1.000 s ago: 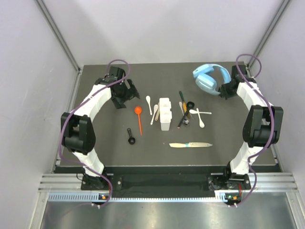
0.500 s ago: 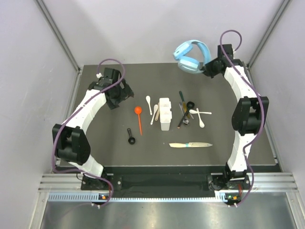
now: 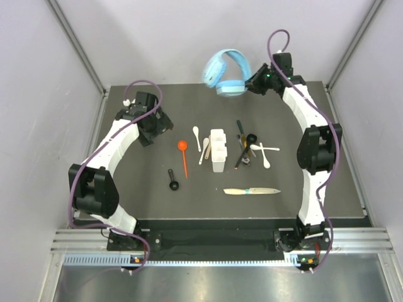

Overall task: Sort the eating utensils into containers
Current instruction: Place the distractor at the center of the board.

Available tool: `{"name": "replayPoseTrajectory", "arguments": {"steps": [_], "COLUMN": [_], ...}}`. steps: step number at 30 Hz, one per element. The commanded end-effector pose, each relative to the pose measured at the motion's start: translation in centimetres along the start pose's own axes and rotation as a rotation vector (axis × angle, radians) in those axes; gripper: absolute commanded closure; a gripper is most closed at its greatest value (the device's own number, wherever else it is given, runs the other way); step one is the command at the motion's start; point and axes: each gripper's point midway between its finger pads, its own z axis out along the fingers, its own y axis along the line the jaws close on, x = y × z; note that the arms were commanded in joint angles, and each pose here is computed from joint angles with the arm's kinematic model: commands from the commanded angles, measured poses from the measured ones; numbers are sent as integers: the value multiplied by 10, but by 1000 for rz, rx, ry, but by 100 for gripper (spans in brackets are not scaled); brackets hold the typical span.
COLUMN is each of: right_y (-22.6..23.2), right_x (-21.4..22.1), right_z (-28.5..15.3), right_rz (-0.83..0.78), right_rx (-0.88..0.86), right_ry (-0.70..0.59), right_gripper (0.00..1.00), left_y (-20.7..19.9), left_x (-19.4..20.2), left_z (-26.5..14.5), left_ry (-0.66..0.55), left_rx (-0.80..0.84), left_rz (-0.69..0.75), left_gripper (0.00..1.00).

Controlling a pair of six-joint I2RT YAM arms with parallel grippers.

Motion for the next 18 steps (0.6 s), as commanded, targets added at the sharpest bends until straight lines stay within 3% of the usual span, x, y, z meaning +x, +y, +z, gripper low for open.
{"name": "replayPoseTrajectory", "arguments": {"steps": [1, 7, 18], "right_y": [94, 134, 133], "right_x": [11, 39, 124], "right_z": [-32, -63, -122], "right_rz": [-222, -386, -565], "right_rx": [-317, -446, -474], "right_ry": [19, 58, 281], "right_gripper": [100, 100, 100], "left_y": [1, 11, 49], "left_x": [-9, -5, -9], "left_z": [-12, -8, -8], "left_ry": [-50, -43, -77], "left_rx": [10, -22, -128], "left_rz": [-23, -23, -57], "left_gripper": [1, 1, 1]}}
